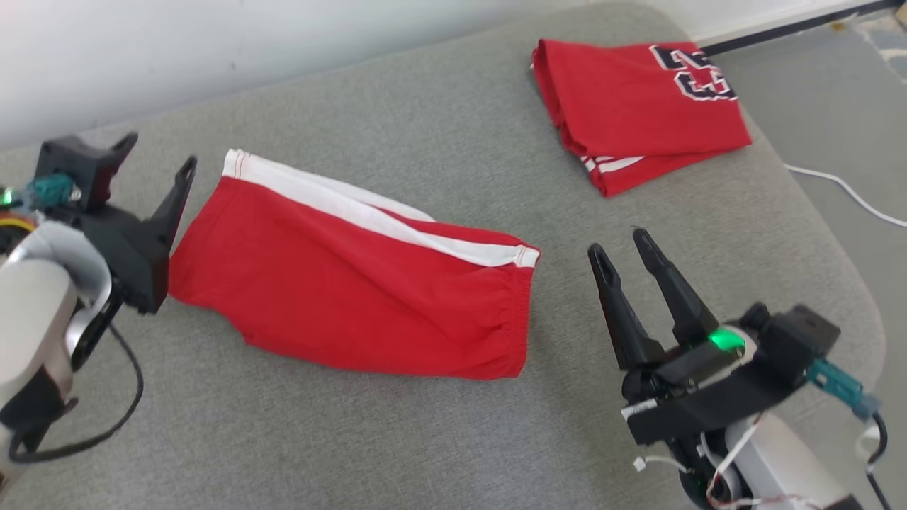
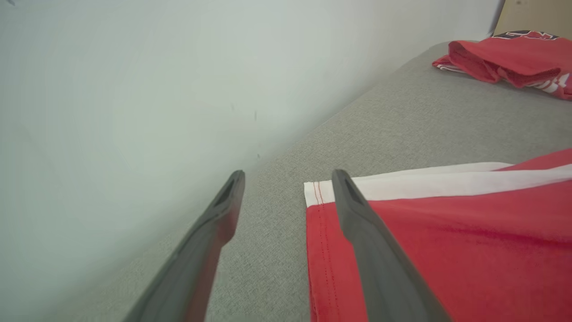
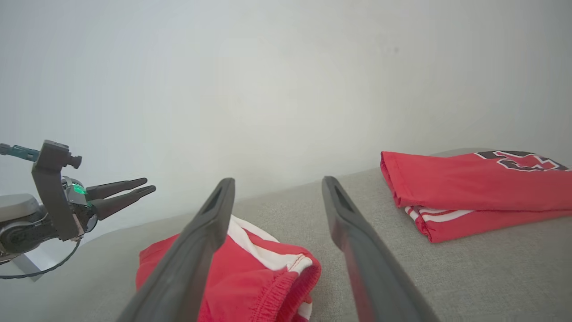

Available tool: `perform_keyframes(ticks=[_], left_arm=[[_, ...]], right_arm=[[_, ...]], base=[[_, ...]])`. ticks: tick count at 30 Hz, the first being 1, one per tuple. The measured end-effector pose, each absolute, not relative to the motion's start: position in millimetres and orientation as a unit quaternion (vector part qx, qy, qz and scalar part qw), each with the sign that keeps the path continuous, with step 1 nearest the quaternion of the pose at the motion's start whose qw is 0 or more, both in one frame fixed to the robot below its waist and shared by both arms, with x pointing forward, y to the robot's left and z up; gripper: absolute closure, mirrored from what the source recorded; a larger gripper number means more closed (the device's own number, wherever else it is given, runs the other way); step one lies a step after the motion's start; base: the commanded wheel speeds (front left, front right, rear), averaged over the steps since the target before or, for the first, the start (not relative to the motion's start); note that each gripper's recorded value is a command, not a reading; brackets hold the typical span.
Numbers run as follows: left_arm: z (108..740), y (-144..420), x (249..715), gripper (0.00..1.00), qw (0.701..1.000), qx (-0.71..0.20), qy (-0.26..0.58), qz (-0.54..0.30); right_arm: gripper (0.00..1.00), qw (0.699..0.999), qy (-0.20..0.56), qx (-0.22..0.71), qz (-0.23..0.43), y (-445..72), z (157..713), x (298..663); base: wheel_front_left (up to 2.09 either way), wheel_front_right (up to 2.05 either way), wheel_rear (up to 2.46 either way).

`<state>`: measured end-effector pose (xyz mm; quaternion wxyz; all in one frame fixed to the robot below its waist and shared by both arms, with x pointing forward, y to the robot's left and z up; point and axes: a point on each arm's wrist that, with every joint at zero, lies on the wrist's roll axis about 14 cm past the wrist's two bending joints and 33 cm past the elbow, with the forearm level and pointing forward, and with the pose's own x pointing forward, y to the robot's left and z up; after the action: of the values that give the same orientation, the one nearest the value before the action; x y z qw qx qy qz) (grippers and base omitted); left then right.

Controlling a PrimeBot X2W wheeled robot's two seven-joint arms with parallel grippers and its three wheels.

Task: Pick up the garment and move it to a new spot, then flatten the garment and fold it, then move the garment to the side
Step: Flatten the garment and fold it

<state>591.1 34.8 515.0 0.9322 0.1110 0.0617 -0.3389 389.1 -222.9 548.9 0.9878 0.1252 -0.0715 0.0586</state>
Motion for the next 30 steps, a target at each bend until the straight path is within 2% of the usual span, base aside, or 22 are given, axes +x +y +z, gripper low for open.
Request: perform_keyframes(ticks=[8,20,25,26,27,28,29,30], left_arm=[[481,34,571,0.0,0.919,0.117,0.137,-0.35],[411,60,559,0.0,0.882,0.151,0.307,-0.323],[398,53,551,0.0,0.873,0.118,0.346,-0.322],[398,49,549,0.13,0.872,0.103,0.351,-0.325],[398,45,547,0.52,0.871,0.098,0.352,-0.328],[399,43,546,0.84,0.87,0.097,0.351,-0.331],[400,42,545,1.0,0.87,0.098,0.347,-0.335],[400,42,545,1.0,0.87,0.098,0.347,-0.335]], right_arm=[[0.0,0.99,-0.098,0.1,0.029,-227,559,367],[0.0,0.991,-0.082,0.109,-0.004,-230,544,353],[0.0,0.991,-0.078,0.109,-0.012,-233,541,353],[0.0,0.991,-0.077,0.109,-0.012,-233,541,353],[0.0,0.991,-0.077,0.109,-0.012,-233,540,353],[0.0,0.991,-0.076,0.109,-0.01,-232,539,354],[0.0,0.991,-0.076,0.109,-0.008,-231,539,355],[0.0,0.991,-0.076,0.109,-0.008,-231,539,355]], base=[[0.0,0.0,0.0],[0.0,0.0,0.0],[0.0,0.0,0.0],[0.0,0.0,0.0],[0.0,0.0,0.0],[0.0,0.0,0.0],[0.0,0.0,0.0],[0.0,0.0,0.0]])
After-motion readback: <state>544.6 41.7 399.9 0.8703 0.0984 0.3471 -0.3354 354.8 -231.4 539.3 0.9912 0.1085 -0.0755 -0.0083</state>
